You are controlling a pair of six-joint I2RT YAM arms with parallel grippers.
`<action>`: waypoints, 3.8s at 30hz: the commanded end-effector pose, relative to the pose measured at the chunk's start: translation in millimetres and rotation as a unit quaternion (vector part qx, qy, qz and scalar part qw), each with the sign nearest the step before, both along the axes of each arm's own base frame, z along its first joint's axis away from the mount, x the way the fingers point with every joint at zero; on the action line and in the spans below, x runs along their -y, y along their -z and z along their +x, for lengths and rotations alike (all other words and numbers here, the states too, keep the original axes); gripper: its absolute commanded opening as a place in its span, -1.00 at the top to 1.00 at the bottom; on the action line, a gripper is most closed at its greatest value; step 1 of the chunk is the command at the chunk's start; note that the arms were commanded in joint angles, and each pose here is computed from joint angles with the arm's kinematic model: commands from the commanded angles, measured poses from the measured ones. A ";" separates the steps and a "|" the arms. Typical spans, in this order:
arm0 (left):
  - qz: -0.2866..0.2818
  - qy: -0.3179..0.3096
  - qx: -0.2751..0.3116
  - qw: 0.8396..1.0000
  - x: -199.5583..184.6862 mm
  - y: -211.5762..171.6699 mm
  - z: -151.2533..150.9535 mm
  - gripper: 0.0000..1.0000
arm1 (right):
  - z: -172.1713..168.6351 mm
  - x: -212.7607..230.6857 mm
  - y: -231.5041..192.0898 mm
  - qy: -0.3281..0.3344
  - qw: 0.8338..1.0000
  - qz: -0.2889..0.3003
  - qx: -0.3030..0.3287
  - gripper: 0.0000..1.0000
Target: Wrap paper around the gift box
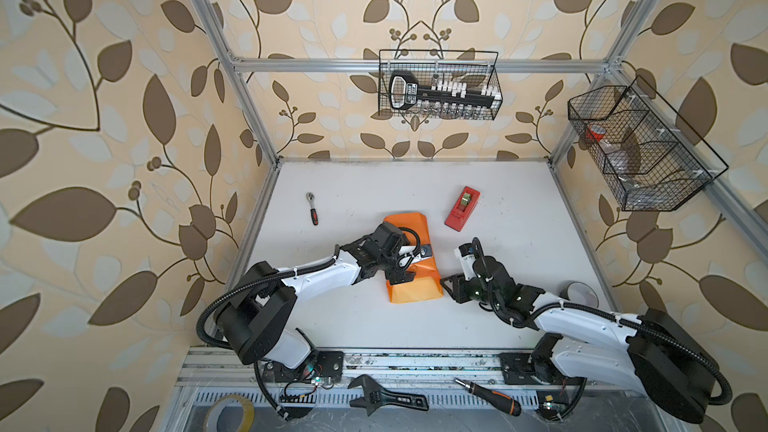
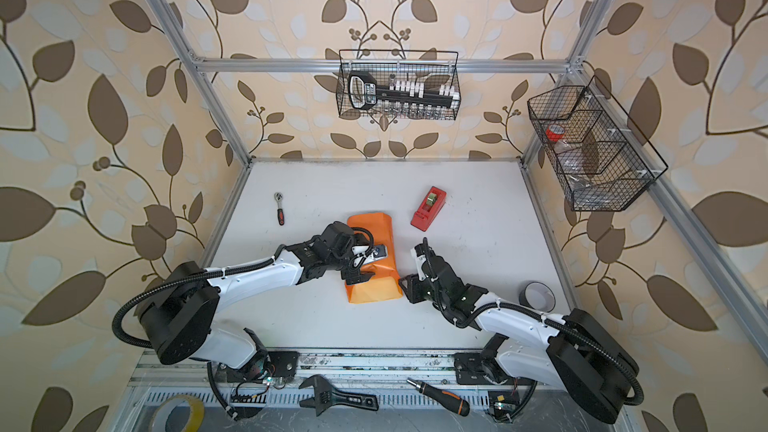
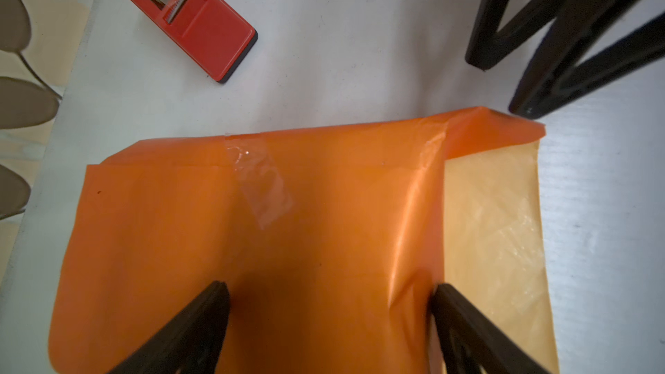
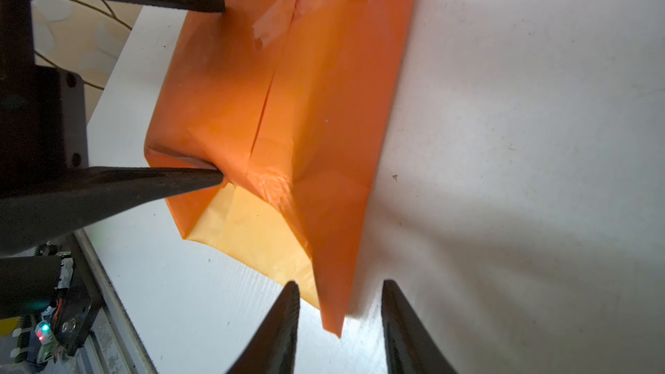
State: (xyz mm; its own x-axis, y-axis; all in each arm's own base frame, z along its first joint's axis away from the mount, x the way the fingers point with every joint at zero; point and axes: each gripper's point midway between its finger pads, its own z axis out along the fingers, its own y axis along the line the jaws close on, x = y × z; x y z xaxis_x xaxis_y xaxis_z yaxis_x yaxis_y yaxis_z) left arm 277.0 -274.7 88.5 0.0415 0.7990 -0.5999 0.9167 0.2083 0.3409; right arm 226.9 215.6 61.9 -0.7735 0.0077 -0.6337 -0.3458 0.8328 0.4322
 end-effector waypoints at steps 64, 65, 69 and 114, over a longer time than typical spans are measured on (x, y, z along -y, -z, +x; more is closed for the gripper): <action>0.041 -0.006 0.023 0.999 -3.9 11.2 10.9 -0.79 | 21.4 -35.3 10.7 0.016 0.997 0.071 -0.030 0.36; 0.042 -0.006 0.022 0.999 -4.0 11.9 10.6 -0.78 | 22.0 -36.1 10.3 0.016 0.997 0.072 -0.031 0.37; 0.045 -0.006 0.022 0.999 -4.9 12.4 10.5 -0.78 | 23.1 -39.9 7.9 0.016 0.996 0.080 -0.029 0.43; 0.051 -0.004 0.016 0.999 -5.7 17.0 9.4 -0.79 | 19.6 -38.3 66.5 0.070 0.992 0.090 -0.057 0.73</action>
